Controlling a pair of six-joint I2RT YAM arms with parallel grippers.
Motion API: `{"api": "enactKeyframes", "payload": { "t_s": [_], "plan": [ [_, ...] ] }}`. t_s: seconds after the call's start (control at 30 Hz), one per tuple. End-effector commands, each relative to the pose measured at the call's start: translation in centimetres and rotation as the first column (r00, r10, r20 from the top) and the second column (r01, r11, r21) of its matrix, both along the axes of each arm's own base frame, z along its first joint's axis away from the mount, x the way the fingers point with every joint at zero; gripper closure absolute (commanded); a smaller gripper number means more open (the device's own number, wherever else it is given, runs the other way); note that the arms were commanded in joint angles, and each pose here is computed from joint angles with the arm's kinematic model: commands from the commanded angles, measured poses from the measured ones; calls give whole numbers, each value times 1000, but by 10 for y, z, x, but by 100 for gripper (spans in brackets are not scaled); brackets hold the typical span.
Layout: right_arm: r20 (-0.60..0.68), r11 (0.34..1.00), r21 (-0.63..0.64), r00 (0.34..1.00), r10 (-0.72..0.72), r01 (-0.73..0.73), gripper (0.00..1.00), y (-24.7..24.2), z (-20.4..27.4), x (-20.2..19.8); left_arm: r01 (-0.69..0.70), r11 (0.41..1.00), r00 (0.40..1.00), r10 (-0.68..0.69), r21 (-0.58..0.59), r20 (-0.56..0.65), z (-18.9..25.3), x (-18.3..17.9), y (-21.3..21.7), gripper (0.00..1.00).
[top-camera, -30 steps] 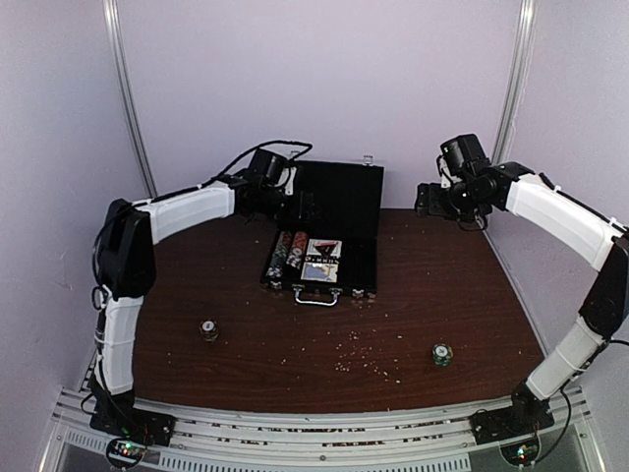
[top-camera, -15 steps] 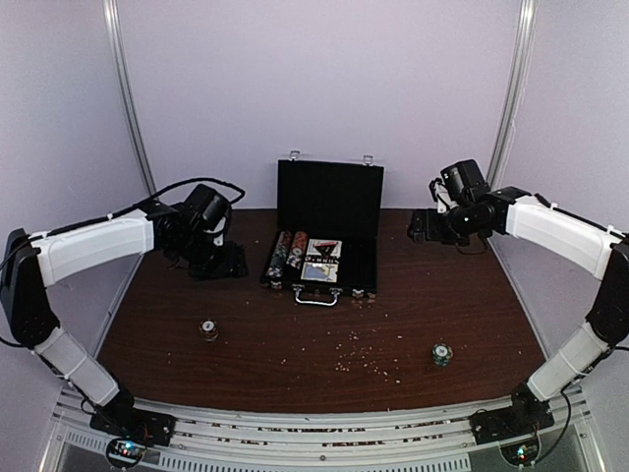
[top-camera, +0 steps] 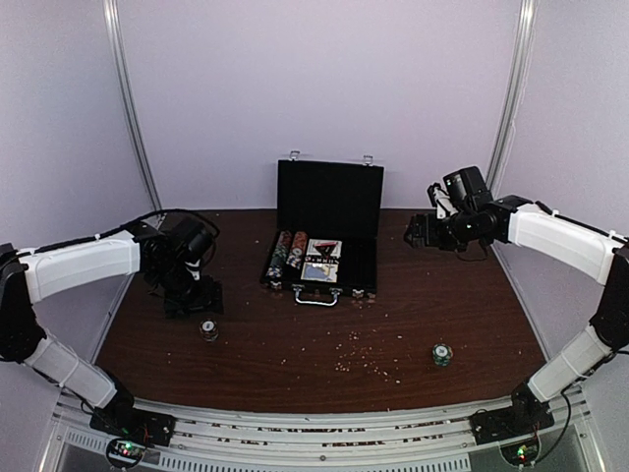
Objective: Pack up texas hold em set
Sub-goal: Pick up the pile of poker chips from the pile of poker chips.
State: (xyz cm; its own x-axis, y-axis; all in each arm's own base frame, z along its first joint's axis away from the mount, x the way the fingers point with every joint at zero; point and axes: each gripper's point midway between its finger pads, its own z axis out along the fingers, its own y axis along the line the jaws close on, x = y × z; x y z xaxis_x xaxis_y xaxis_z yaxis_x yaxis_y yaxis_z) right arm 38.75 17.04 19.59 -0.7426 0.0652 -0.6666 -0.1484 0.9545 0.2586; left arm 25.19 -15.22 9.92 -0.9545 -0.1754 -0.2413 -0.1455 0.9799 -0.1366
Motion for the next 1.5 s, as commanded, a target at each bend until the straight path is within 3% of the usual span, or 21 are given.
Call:
{"api": "enactKeyframes", "payload": {
  "t_s": [0.0,0.4,0.77,1.17,1.47],
  "plan": [
    [38,999,28,999,23,-25,10,2,10,-2,14,999,1000,-15,-51,-15,-15,9,-13,15],
    [52,999,27,998,20,-21,10,-1,8,-6,26,999,993,-23,20,-116,-50,14,-4,17],
    [40,999,29,999,30,-31,10,2,1,-3,31,998,986,-21,55,-166,-66,5,3,37],
    [23,999,27,999,33,-34,10,2,-6,-5,59,995,980,-41,86,-197,-78,4,6,47],
    [21,999,29,999,27,-28,10,2,-8,-5,65,992,974,-40,106,-222,-87,-4,11,48]
  ]
}}
